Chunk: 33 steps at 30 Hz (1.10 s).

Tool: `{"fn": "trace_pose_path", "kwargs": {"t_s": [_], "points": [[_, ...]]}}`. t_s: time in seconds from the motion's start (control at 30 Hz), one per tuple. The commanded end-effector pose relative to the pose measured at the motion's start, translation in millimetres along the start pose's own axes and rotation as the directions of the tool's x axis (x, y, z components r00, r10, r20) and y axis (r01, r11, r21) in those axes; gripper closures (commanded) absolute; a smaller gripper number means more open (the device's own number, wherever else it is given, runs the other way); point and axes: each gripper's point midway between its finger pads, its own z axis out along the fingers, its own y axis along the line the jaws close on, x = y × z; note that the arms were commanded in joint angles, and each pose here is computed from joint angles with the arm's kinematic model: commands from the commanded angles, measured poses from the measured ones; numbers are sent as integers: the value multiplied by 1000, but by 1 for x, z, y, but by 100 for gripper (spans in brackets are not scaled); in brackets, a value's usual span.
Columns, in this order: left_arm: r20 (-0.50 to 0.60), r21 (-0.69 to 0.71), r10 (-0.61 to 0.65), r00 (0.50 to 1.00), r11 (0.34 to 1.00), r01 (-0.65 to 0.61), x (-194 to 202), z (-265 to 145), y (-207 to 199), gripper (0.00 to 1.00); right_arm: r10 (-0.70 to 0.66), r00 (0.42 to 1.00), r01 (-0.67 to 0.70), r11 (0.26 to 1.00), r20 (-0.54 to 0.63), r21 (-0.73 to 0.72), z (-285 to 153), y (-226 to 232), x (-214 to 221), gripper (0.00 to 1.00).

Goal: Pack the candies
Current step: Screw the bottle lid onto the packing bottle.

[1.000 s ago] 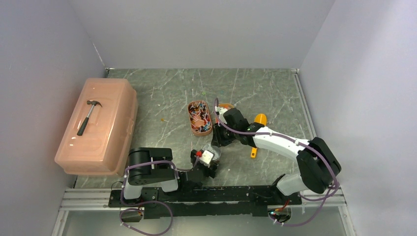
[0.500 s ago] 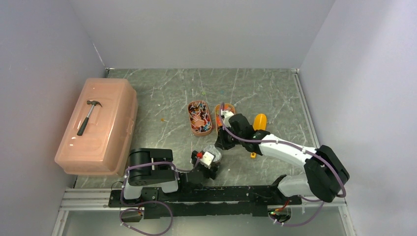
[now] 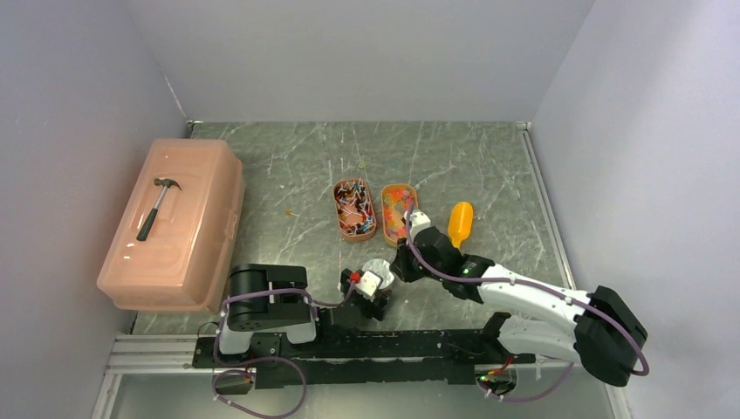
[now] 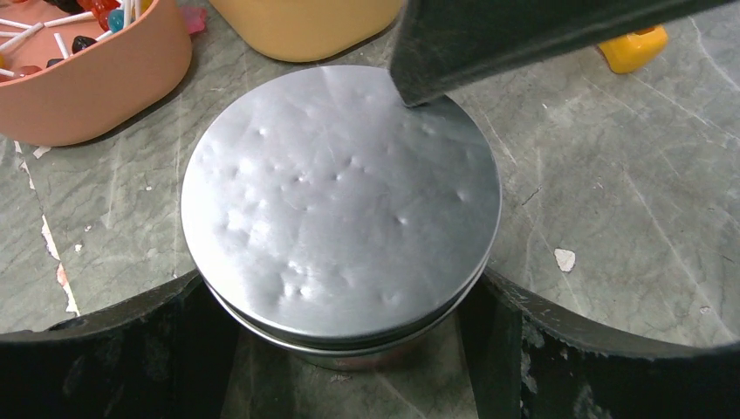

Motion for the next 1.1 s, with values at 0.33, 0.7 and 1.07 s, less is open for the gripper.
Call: {"fn": "trace_pose_path", "kwargs": {"t_s": [0.33, 0.7, 1.07], "points": [[-257, 34, 215, 942, 976, -213, 76, -18, 24, 17, 81, 985, -87, 996, -152, -36, -33, 17, 50, 84], [-260, 41, 215, 941, 977, -212, 76, -19, 24, 18, -39, 999, 40, 997, -14, 59, -38, 10, -31, 67], [-260, 45, 225, 939, 974, -221, 77, -18, 24, 18, -76, 997, 76, 997, 6, 14, -12, 17, -75, 61]]}}
